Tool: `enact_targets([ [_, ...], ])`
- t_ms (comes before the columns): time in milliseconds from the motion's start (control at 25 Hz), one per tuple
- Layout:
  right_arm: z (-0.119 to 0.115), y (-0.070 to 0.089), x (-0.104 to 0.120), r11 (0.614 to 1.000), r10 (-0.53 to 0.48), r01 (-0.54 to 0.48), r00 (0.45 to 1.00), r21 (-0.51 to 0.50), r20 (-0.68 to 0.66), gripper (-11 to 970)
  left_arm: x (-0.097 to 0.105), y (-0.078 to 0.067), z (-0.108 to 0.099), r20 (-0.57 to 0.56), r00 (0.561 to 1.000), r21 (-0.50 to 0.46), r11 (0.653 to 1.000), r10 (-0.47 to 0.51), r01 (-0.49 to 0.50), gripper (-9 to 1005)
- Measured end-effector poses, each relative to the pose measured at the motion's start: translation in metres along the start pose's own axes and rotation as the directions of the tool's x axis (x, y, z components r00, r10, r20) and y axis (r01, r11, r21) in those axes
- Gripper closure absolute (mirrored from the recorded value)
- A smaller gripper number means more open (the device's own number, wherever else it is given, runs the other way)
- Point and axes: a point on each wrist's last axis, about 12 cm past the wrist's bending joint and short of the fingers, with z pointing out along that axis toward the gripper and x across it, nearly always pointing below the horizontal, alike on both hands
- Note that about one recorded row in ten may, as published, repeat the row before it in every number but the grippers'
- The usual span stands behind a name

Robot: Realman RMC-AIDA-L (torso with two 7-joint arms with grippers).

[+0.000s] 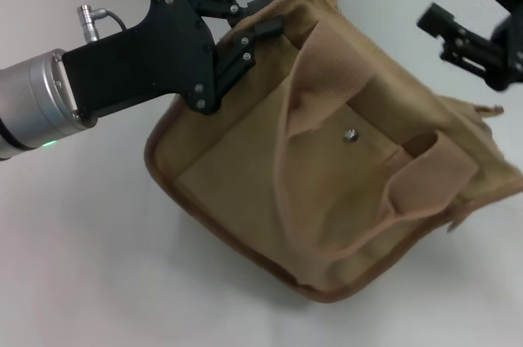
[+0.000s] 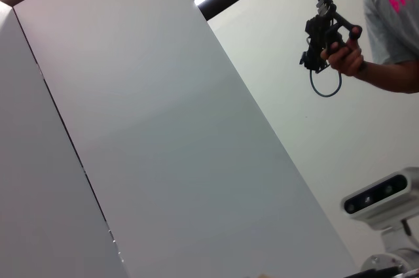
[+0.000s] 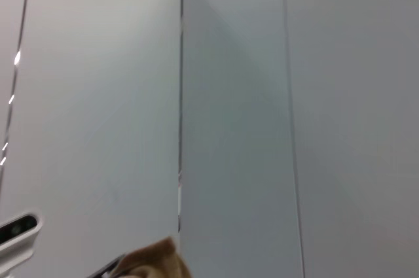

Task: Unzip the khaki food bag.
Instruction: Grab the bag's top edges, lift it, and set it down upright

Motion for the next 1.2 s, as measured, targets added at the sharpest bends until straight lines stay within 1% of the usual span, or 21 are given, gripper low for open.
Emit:
enact_targets([
  [160, 0.024, -0.006, 0.001, 0.999, 0.006, -0.006, 1.000, -0.034, 0.002, 116, 0.000, 0.000, 0.000, 0.000, 1.000, 0.000, 1.000, -0.001, 0.001, 909],
  [360, 0.059, -0.010, 0.009, 0.996, 0.004, -0.011, 0.997, -0.088, -0.072, 116, 0.000, 0.000, 0.000, 0.002, 1.000, 0.002, 1.000, -0.001, 0.001, 909],
  [480, 0.078, -0.008, 0.014, 0.991, 0.018, -0.034, 0.992, -0.127, -0.123, 116, 0.000, 0.000, 0.000, 0.002, 1.000, 0.002, 1.000, -0.001, 0.001, 909],
  [600, 0.089, -0.004, 0.016, 0.984, 0.039, -0.069, 0.982, -0.165, -0.183, 115, 0.000, 0.000, 0.000, 0.001, 1.000, 0.001, 1.000, 0.000, 0.000, 909],
  [760, 0.086, -0.001, 0.014, 0.971, 0.045, -0.113, 0.951, -0.208, -0.305, 115, 0.000, 0.000, 0.000, 0.000, 1.000, 0.002, 1.000, 0.000, 0.000, 909],
  [920, 0.071, 0.004, 0.013, 0.965, 0.023, -0.125, 0.917, -0.230, -0.399, 115, 0.000, 0.000, 0.000, -0.001, 1.000, 0.002, 1.000, 0.006, -0.006, 909],
  [1000, 0.061, 0.006, 0.012, 0.967, 0.017, -0.118, 0.914, -0.225, -0.405, 115, 0.000, -0.001, 0.000, -0.001, 1.000, 0.001, 1.000, 0.012, -0.012, 909],
  [1200, 0.038, 0.006, 0.007, 0.973, 0.037, -0.117, 0.931, -0.200, -0.363, 115, 0.000, 0.000, 0.002, 0.004, 1.000, 0.001, 1.000, 0.014, -0.014, 909],
])
